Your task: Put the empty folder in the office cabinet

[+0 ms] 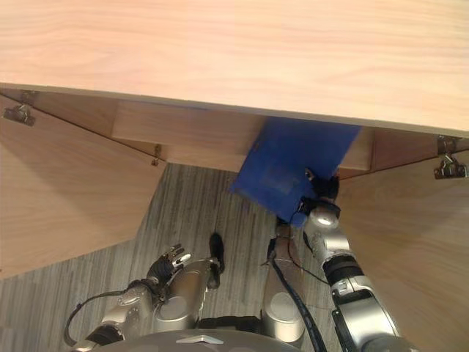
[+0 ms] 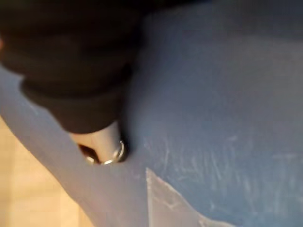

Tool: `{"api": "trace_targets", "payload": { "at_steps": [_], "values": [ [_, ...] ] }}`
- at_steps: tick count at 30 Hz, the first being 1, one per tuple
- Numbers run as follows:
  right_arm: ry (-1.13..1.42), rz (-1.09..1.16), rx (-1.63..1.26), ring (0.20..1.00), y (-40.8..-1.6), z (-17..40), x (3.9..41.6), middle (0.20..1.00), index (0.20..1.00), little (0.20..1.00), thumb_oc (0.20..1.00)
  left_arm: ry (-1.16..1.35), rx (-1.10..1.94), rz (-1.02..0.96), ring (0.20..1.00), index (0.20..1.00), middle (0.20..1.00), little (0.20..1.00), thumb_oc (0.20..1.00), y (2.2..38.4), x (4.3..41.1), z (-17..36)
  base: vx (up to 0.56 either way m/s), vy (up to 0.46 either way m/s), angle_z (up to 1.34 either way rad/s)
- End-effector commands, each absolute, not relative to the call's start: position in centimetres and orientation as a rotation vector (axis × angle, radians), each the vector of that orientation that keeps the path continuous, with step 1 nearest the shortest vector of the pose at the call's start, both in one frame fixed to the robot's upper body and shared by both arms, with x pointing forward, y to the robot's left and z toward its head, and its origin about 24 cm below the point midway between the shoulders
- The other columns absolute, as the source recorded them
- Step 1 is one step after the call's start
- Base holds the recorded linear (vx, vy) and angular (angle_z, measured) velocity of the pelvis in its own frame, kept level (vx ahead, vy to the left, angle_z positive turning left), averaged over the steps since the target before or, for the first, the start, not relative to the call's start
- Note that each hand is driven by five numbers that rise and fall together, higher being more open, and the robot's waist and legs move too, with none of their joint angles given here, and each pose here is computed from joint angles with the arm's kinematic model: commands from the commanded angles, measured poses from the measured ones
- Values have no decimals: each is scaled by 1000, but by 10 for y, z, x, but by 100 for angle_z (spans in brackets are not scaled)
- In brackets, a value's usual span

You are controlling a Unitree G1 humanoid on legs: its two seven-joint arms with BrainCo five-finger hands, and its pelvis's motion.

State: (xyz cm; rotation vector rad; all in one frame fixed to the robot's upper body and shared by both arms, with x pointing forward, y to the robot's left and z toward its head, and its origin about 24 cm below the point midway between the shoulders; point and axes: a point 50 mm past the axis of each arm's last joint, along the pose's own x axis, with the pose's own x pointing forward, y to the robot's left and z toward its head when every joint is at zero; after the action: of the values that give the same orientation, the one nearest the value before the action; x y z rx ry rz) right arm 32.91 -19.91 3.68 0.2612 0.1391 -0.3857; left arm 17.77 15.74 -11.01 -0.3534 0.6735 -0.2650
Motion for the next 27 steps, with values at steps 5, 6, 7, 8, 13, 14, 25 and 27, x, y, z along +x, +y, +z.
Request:
{"api": "trace_targets", "payload": {
  "at_steps": [5, 6, 7, 8, 13, 14, 25, 27],
  "values": [
    [3, -583, 486, 200, -229, 87, 354, 200, 200, 200, 200, 702, -412, -287, 1000, 1000, 1000, 1000, 1000, 139, 157, -115, 50, -24, 1],
    [4, -597, 535, 200, -232, 89, 356, 200, 200, 200, 200, 704, -412, -288, 1000, 1000, 1000, 1000, 1000, 139, 157, -115, 32, -36, 5],
    [6, -596, 575, 200, -236, 93, 359, 200, 200, 200, 200, 709, -409, -293, 1000, 1000, 1000, 1000, 1000, 139, 157, -115, 36, -49, 4],
    [-3, -602, 569, 200, -240, 97, 362, 200, 200, 200, 200, 713, -407, -295, 1000, 1000, 1000, 1000, 1000, 139, 157, -115, 36, -57, 5],
    [-4, -623, 707, 200, -242, 113, 374, 200, 200, 200, 200, 715, -413, -268, 1000, 1000, 1000, 1000, 1000, 141, 155, -117, 68, -81, 12],
    [-10, -623, 734, 200, -243, 117, 375, 200, 200, 200, 200, 713, -415, -262, 1000, 1000, 1000, 1000, 1000, 142, 155, -116, 57, -49, 6],
    [-242, -794, 1040, 200, -261, 180, 382, 200, 200, 200, 200, 685, -452, -236, 1000, 1000, 1000, 1000, 1000, 144, 163, -110, 53, -45, 4],
    [-294, -854, 1077, 200, -269, 189, 379, 200, 200, 200, 200, 672, -469, -216, 1000, 1000, 1000, 1000, 1000, 145, 164, -109, 56, -91, 9]
  ]
}}
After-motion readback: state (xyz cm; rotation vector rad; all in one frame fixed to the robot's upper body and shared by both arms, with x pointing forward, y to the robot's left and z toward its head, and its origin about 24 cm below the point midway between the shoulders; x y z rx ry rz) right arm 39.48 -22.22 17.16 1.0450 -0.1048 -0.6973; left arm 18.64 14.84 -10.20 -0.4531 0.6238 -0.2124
